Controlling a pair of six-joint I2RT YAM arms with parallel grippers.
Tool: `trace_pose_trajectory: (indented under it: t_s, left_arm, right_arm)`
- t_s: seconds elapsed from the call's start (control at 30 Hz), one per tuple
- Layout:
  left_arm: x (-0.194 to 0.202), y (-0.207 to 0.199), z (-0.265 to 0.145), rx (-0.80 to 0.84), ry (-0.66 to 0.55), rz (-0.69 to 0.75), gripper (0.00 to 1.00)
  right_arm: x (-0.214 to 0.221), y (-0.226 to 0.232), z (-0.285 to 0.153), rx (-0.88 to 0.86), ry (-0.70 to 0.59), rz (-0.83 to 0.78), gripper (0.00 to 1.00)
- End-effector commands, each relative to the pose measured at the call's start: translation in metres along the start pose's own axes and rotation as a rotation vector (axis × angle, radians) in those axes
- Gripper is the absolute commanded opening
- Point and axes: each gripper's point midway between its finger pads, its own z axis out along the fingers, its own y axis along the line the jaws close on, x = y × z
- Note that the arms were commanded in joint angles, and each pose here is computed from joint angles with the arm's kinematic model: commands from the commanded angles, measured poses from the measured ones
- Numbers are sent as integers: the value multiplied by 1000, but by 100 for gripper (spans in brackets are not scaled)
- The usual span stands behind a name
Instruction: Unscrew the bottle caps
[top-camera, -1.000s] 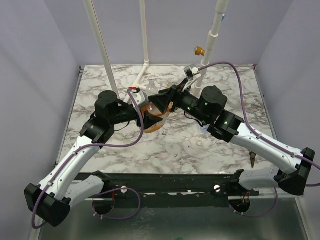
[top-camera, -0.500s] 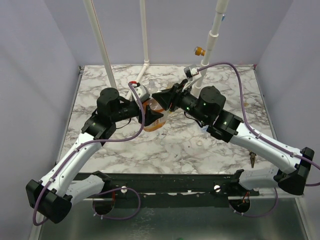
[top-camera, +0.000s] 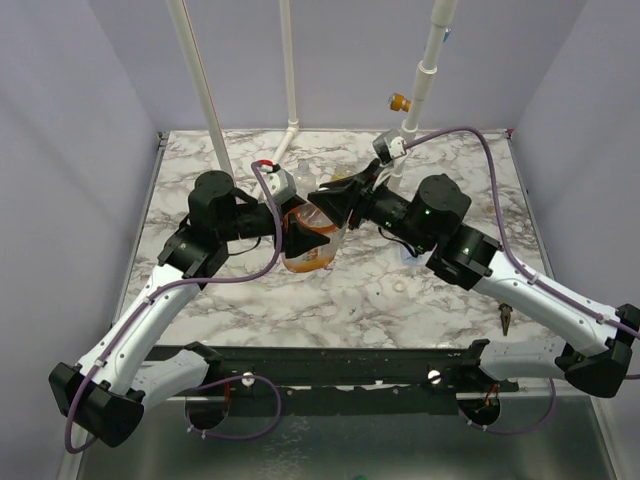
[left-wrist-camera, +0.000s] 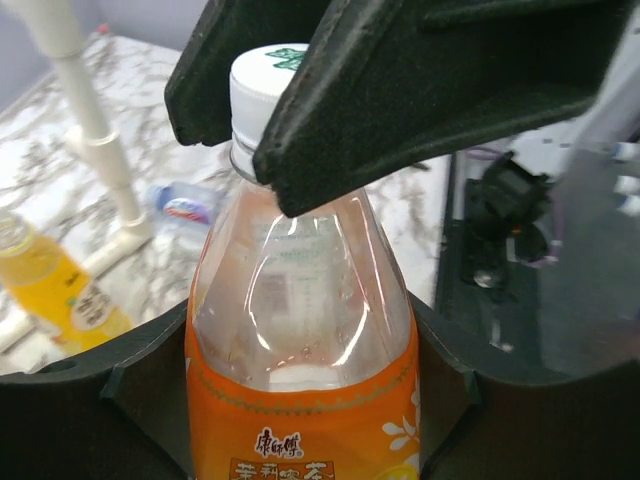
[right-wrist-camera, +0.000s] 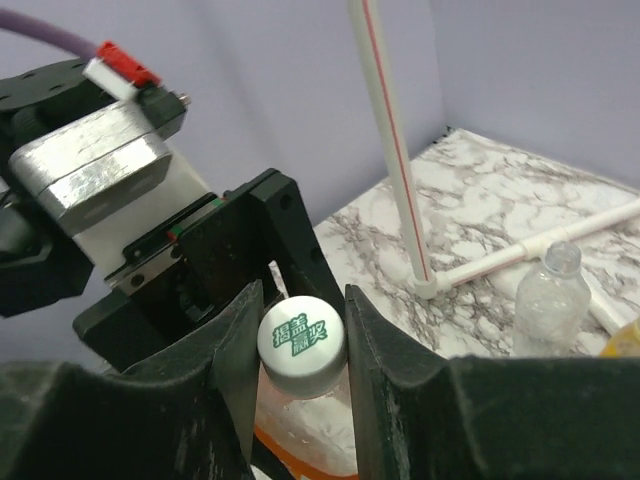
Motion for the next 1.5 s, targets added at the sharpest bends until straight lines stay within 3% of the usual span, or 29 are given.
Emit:
trace_pose_trajectory:
  t_s: [0.0, 0.4, 0.53, 0.63, 0.67, 0.73, 0.77, 0.93, 1.03, 1.07, 1.13, 1.47]
  left_arm:
    - [-23, -60, -11, 302, -12, -73, 6]
    - [-35, -83, -20, 428, 0, -143, 6]
    - [-34, -83, -21, 422, -2, -140, 5]
    - [-31, -76, -18, 375, -2, -126, 4]
    - [-29, -71, -17, 345, 1, -125, 4]
    - [-23, -59, -13, 274, 10, -112, 2]
    - [-20, -50, -11, 219, 15, -103, 2]
    - [-1, 2, -6, -68, 59, -112, 0]
    - [7, 25, -8, -192, 84, -106, 0]
    - [9, 31, -9, -227, 89, -106, 0]
    - [11, 39, -10, -269, 96, -106, 0]
    - [7, 45, -13, -311, 89, -90, 0]
  right_arm:
    - [-25, 44, -20, -236, -21, -103, 1]
    - [-23, 100, -50, -629, 4, -181, 1]
    - [-22, 93, -49, -600, 25, -200, 1]
    - [-26, 69, -39, -439, 28, -209, 4]
    - [-28, 57, -35, -363, 26, -208, 21]
    - [-39, 32, -31, -206, -6, -208, 83]
    - [-45, 21, -31, -134, -27, -205, 99]
    - [-60, -13, -26, 73, -70, -195, 100]
    - [-52, -28, -9, 157, -20, -176, 99]
    - [-49, -31, -1, 174, 2, -175, 95]
    - [-40, -35, 13, 194, 49, -167, 87]
    - [-30, -37, 31, 199, 68, -131, 73]
